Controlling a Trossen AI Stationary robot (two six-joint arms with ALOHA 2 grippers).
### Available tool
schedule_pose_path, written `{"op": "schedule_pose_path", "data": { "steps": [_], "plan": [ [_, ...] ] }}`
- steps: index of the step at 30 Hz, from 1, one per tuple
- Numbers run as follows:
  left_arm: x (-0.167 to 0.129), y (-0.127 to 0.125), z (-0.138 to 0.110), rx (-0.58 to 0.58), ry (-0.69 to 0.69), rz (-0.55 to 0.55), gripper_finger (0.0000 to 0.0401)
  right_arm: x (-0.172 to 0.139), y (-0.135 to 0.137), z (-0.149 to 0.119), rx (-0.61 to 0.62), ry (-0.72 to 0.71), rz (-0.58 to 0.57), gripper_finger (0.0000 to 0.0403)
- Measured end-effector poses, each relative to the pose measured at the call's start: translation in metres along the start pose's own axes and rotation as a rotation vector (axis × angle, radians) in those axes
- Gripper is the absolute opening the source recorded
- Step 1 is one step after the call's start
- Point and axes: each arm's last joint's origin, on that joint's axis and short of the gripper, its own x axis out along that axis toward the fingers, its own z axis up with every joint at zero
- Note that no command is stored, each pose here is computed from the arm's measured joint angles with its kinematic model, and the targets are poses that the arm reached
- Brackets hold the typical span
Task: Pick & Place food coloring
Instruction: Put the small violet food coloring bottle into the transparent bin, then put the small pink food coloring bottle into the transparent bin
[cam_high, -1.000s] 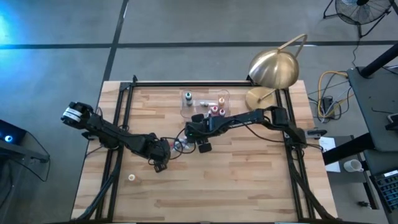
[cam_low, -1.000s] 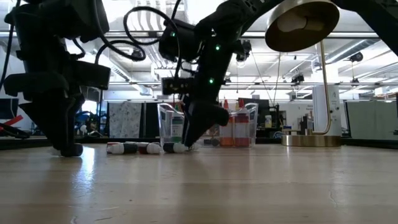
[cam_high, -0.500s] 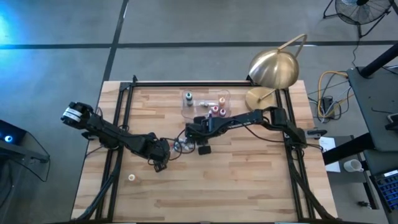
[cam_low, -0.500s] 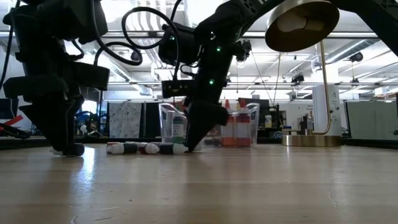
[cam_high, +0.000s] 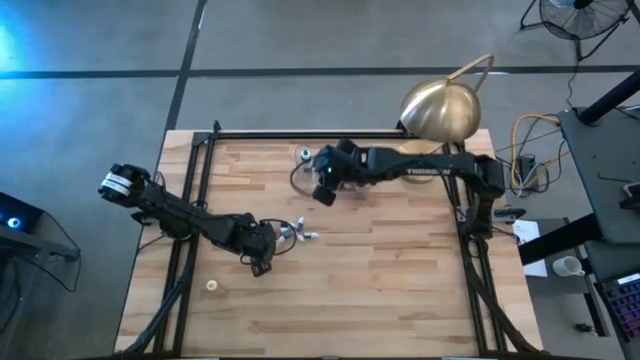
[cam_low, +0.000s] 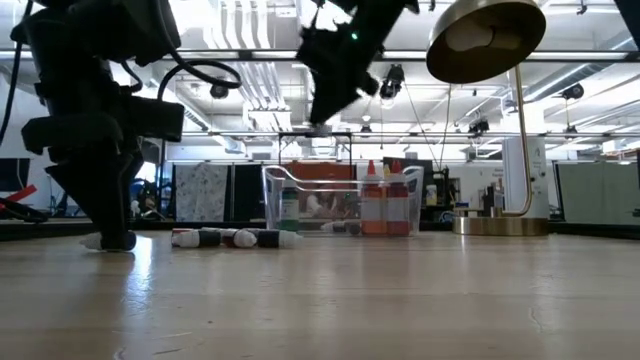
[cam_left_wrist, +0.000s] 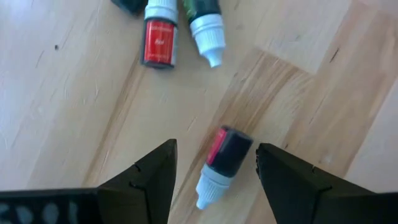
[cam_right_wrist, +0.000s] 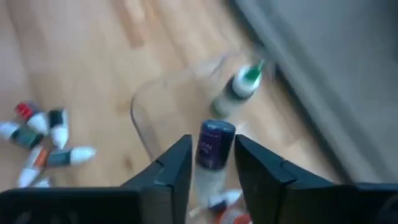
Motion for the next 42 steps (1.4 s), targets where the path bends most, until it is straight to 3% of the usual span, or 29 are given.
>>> {"op": "schedule_pose_path", "data": {
  "steps": [4, 10, 12, 15, 18, 20, 24, 26, 28, 34, 42],
  "plan": [
    [-0.003, 0.0, 0.005, 0.007, 0.0, -0.022, 0.0193, -0.006, -0.015, 0.0, 0.056, 0.064, 0.101, 0.0163],
    [-0.017, -0.001, 0.021, -0.044, -0.009, -0.091, 0.0193, -0.033, -0.011, -0.002, -0.014, 0.057, 0.062, 0.021],
    [-0.025, 0.006, 0.03, -0.157, 0.004, -0.117, 0.0193, -0.051, -0.011, -0.004, -0.051, 0.036, 0.012, 0.022],
    [-0.037, 0.028, 0.047, -0.424, 0.09, -0.237, 0.0193, -0.064, -0.012, -0.017, -0.068, 0.084, -0.031, 0.023],
    [-0.05, 0.046, 0.054, -0.48, 0.059, -0.298, 0.0193, -0.068, -0.014, -0.033, -0.027, 0.125, -0.039, 0.0232],
    [-0.053, 0.045, 0.05, -0.345, 0.032, -0.302, 0.0193, -0.074, -0.015, -0.042, 0.002, 0.125, -0.039, 0.0232],
    [-0.056, 0.02, 0.03, 0.145, -0.01, -0.305, 0.0193, -0.074, -0.008, -0.065, 0.047, 0.165, -0.039, 0.0233],
    [-0.056, 0.006, 0.021, 0.363, -0.058, -0.246, 0.0193, -0.074, -0.004, -0.074, 0.064, 0.181, -0.043, 0.0233],
    [-0.052, -0.003, 0.013, 0.479, -0.079, -0.161, 0.0193, -0.076, -0.002, -0.079, 0.089, 0.178, -0.044, 0.0233],
    [-0.019, -0.004, 0.003, 0.446, 0.017, -0.066, 0.0193, -0.07, 0.008, -0.091, 0.123, 0.185, -0.044, 0.0233],
    [0.01, -0.001, 0.002, 0.391, 0.124, -0.053, 0.0176, -0.069, 0.01, -0.087, 0.14, 0.151, -0.051, 0.0233]
  ]
}}
